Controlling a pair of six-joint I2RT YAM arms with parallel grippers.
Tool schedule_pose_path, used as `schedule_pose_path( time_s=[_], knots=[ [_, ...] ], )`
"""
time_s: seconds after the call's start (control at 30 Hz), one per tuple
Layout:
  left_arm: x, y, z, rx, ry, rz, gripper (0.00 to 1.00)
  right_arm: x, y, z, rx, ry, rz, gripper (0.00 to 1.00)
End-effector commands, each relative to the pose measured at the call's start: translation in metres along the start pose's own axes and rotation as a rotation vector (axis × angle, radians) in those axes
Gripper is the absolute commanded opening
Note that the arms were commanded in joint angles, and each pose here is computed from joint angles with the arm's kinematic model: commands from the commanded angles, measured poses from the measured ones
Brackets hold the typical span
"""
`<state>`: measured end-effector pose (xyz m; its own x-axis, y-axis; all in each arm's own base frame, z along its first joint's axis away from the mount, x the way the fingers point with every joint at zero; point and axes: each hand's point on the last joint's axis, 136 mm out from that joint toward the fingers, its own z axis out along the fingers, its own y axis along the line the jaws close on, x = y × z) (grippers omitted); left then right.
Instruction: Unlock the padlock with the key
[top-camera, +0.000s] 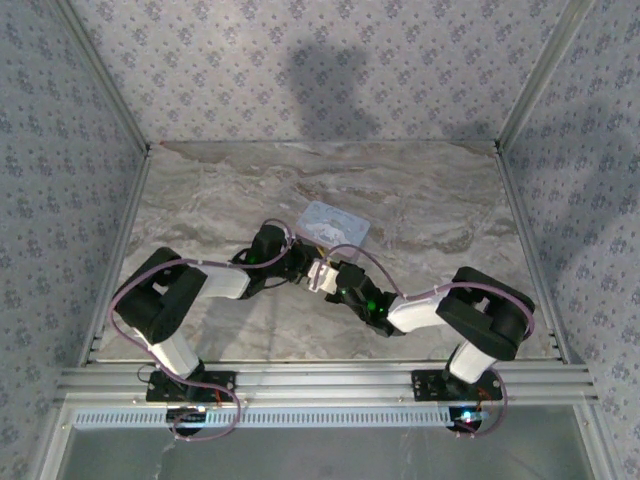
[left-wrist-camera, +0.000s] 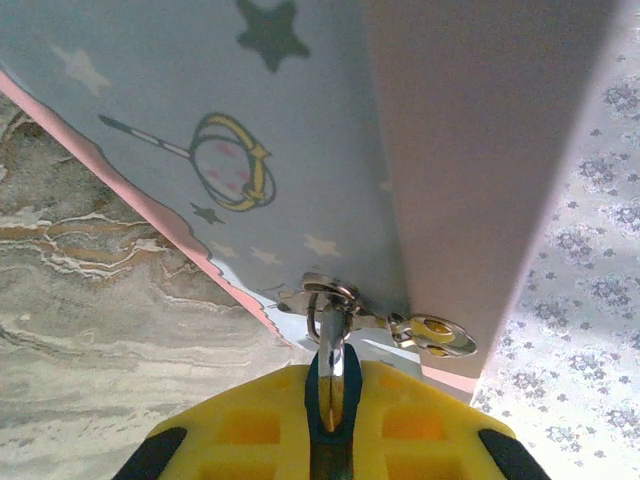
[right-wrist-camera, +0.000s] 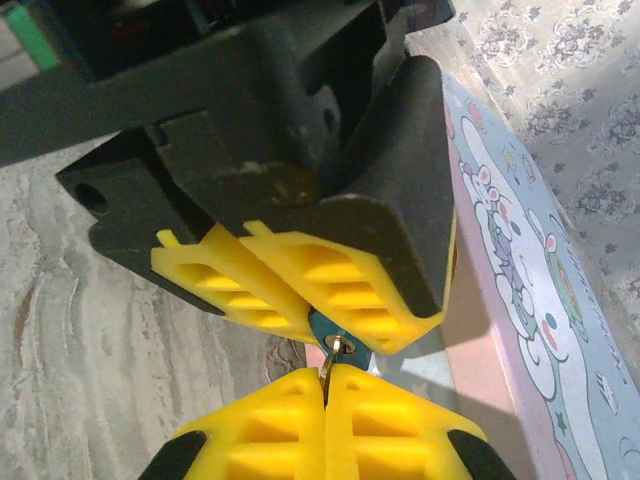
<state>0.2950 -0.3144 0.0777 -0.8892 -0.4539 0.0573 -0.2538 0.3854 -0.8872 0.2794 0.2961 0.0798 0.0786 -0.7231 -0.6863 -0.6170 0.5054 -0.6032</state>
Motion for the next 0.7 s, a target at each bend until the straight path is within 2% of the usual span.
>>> schedule_pose_path(
  time_s=[0.0,0.17,0.47,0.67],
  knots=[
    [0.0068,-0.0305,-0.0018,0.083,0.032,0.036,0.0,-0.0111,-0.0221,0.0014,0.079,-0.032,0.134,0.0],
    [0.0072,-0.0293,-0.0012,0.08,0.032,0.035,0.0,-0.016,-0.03,-0.0015,0.072,-0.041,0.329,0.0],
    [0.0083,-0.0273,0.0015,0.079,0.034,0.032,0.0,-0.0205,-0.0259,0.0017,-0.055,-0.071,0.675,0.0],
    [0.0082,-0.0246,0.003,0.073,0.032,0.032,0.0,-0.0158,-0.0218,0.0049,-0.096,-0.057,0.796,0.0]
  ],
)
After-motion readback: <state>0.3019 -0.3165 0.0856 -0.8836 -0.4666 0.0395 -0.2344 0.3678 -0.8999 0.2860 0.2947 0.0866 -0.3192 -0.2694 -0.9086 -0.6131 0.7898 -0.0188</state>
